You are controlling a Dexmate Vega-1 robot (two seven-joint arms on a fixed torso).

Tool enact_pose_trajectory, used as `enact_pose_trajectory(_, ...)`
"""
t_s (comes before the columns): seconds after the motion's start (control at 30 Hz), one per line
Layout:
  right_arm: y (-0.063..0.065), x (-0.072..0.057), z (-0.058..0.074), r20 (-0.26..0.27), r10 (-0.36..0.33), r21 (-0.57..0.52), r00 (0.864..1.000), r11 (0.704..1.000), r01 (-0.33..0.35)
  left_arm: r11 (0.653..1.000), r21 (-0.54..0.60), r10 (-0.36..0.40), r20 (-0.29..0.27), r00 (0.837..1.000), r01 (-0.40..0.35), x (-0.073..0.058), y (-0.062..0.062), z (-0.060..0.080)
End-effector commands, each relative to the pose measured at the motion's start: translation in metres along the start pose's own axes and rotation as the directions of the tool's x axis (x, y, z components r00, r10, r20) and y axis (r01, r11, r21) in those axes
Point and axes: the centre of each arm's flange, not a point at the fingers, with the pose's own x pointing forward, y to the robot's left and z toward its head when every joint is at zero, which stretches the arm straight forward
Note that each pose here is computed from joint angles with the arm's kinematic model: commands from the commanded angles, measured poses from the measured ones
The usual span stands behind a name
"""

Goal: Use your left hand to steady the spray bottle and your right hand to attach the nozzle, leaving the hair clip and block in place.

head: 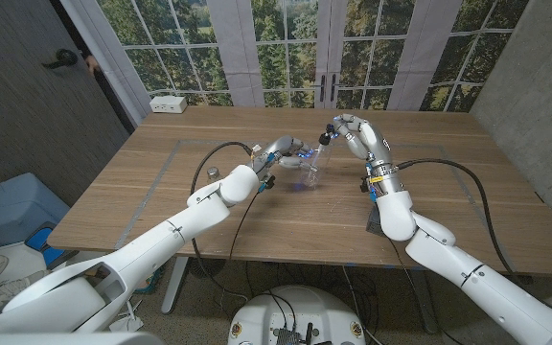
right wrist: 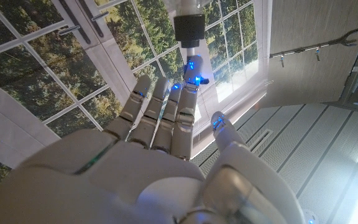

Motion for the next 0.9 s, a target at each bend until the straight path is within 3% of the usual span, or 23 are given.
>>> enact_pose_trajectory(0.03, 0.007, 0.006, 0.011, 0.068, 0.045, -0.010, 0.997, 0.999, -0.044, 1.000, 0.015, -0.006, -0.019, 1.000, 0.006, 0.003, -0.001, -0.002)
enact_pose_trajectory(0.57, 0.015, 0.028, 0.011, 0.021, 0.143, -0.037, 0.989, 0.989, -0.143, 0.999, 0.045, -0.027, -0.019, 0.999, 0.027, 0.005, -0.005, 0.000)
enact_pose_trajectory(0.9, 0.012, 0.029, 0.004, -0.023, 0.105, -0.047, 0.994, 0.993, -0.106, 0.998, 0.051, -0.024, -0.011, 1.000, 0.025, 0.000, -0.008, 0.005)
